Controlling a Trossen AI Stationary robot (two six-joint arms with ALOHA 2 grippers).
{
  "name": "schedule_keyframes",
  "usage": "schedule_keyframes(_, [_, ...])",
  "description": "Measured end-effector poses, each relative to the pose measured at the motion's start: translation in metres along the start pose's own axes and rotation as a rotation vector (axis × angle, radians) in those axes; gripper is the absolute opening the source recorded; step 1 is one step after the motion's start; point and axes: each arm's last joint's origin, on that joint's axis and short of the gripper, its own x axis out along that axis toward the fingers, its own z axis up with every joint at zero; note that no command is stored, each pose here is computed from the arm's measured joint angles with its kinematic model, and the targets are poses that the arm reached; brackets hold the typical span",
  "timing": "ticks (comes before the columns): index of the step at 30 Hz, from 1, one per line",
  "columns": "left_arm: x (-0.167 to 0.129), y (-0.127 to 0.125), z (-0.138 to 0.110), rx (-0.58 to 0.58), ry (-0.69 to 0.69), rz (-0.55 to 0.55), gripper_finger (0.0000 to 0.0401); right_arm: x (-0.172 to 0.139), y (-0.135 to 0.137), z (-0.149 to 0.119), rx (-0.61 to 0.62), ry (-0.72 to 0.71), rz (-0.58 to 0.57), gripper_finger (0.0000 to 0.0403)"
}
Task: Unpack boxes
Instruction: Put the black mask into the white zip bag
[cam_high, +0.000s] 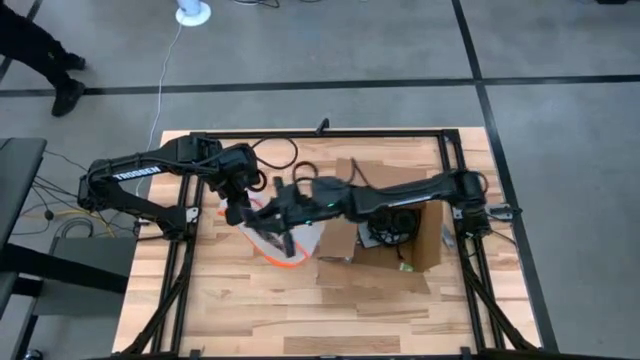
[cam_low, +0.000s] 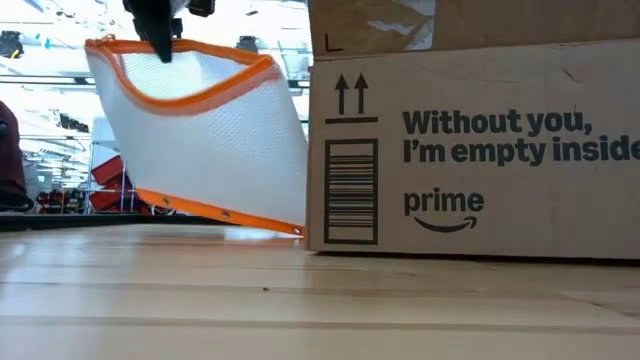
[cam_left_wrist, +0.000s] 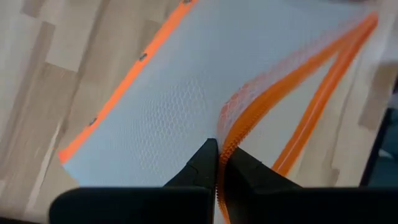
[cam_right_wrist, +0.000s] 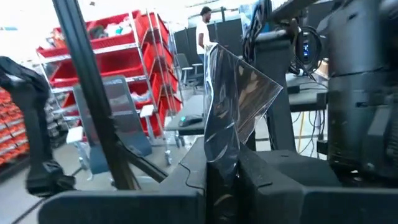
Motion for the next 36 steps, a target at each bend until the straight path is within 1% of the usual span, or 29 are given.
schedule_keyframes(4, [0.001, 0.001, -0.005, 0.063, 0.052, 0.023, 0.0000, 0.015, -0.006, -0.027, -0.035, 0.098, -0.052, 0.0017])
schedule_keyframes(7, [0.001, 0.002, -0.005, 0.090, 0.051, 0.024, 0.0000, 0.019, -0.009, -0.041, -0.039, 0.168, -0.077, 0.0017])
schedule_keyframes(9, [0.001, 0.001, -0.005, 0.103, 0.054, 0.020, 0.0000, 0.017, -0.012, -0.050, -0.064, 0.255, -0.122, 0.0017])
schedule_keyframes(10, [0.001, 0.001, -0.005, 0.108, 0.056, 0.000, 0.0000, 0.015, -0.014, -0.055, -0.080, 0.306, -0.164, 0.0017])
schedule_keyframes(13, [0.000, 0.000, -0.006, 0.129, 0.060, -0.017, 0.0000, 0.010, -0.027, -0.069, -0.108, 0.428, -0.233, 0.0017])
schedule_keyframes(15, [0.000, 0.000, -0.005, 0.143, 0.058, -0.029, 0.0000, 0.008, -0.034, -0.071, -0.098, 0.467, -0.253, 0.0017])
schedule_keyframes(20, [0.000, -0.001, -0.006, 0.168, 0.062, -0.059, 0.0000, 0.002, -0.037, -0.077, -0.064, 0.560, -0.262, 0.0017])
schedule_keyframes(23, [0.000, -0.002, -0.005, 0.169, 0.057, -0.086, 0.0000, 0.002, -0.039, -0.075, -0.038, 0.555, -0.271, 0.0023])
schedule_keyframes(26, [0.000, -0.002, -0.003, 0.175, 0.037, -0.101, 0.0000, 0.002, -0.043, -0.068, -0.001, 0.538, -0.290, 0.0064])
schedule_keyframes(29, [0.000, -0.004, -0.001, 0.180, 0.015, -0.130, 0.0000, 0.000, -0.047, -0.070, 0.063, 0.550, -0.317, 0.0124])
schedule_keyframes(33, [0.000, -0.004, 0.001, 0.191, -0.012, -0.142, 0.0000, 0.000, -0.052, -0.069, 0.165, 0.524, -0.351, 0.0201])
schedule_keyframes(36, [0.000, -0.004, 0.001, 0.198, -0.012, -0.141, 0.0000, -0.003, -0.051, -0.064, 0.181, 0.524, -0.344, 0.0239])
